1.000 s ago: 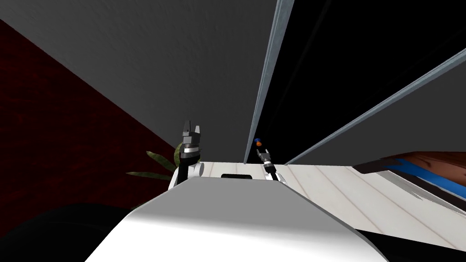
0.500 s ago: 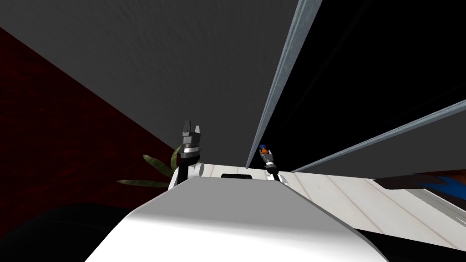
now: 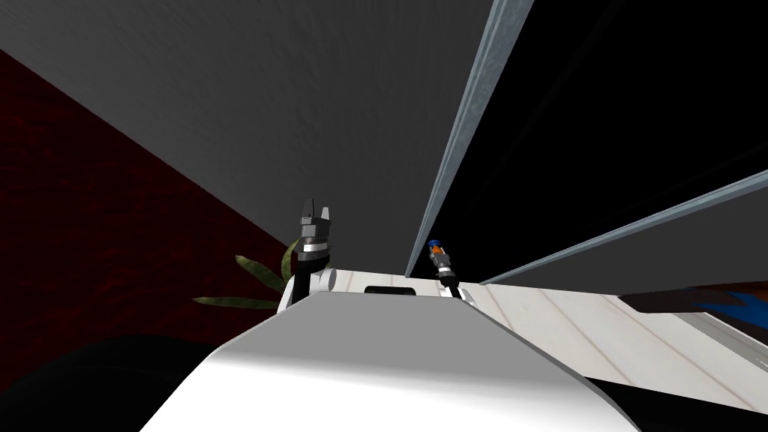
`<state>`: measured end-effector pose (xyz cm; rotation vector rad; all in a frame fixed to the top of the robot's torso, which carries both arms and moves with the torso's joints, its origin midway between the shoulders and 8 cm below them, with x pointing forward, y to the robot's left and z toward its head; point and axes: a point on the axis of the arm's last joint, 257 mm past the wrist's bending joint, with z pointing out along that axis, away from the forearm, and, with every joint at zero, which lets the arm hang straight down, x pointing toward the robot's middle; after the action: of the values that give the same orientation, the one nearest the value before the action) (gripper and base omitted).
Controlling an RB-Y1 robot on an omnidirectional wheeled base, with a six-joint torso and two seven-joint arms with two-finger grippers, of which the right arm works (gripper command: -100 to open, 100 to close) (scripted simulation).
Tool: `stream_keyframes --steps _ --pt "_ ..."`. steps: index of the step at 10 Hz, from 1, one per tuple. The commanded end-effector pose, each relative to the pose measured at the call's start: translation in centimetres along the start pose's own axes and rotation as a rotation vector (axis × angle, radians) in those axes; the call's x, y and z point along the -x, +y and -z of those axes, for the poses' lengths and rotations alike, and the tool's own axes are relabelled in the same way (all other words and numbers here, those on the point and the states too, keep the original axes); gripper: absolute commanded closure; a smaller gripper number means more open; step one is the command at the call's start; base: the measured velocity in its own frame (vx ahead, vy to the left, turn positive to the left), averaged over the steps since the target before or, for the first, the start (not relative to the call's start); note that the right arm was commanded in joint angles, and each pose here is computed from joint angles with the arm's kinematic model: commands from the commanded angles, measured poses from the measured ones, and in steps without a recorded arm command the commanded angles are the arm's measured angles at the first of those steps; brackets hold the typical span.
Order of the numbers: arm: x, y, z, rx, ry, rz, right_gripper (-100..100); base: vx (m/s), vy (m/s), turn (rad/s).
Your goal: Pull the door open
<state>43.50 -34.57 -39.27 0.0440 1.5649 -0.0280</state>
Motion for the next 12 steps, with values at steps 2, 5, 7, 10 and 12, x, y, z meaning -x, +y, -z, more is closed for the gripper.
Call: stream_keyframes --steps 2,5,7,10,12 --pt "0.11 -0.04 -0.02 -0.001 -0.003 -0.001 100 -0.004 0.0 -0.001" --pt "0.02 -0.11 0.01 -0.004 -0.002 -0.077 100 -0.028 -0.023 0.043" --pt "0.11 -0.21 -0.03 -0.007 -0.005 -0.132 100 -0.028 -0.015 0.041" --pt "0.25 -0.36 -0.1 -0.011 -0.01 -0.218 100 -0.036 -0.017 0.047" --pt "0.37 -0.5 -0.16 -0.015 -0.015 -0.284 100 -0.043 -0.021 0.062"
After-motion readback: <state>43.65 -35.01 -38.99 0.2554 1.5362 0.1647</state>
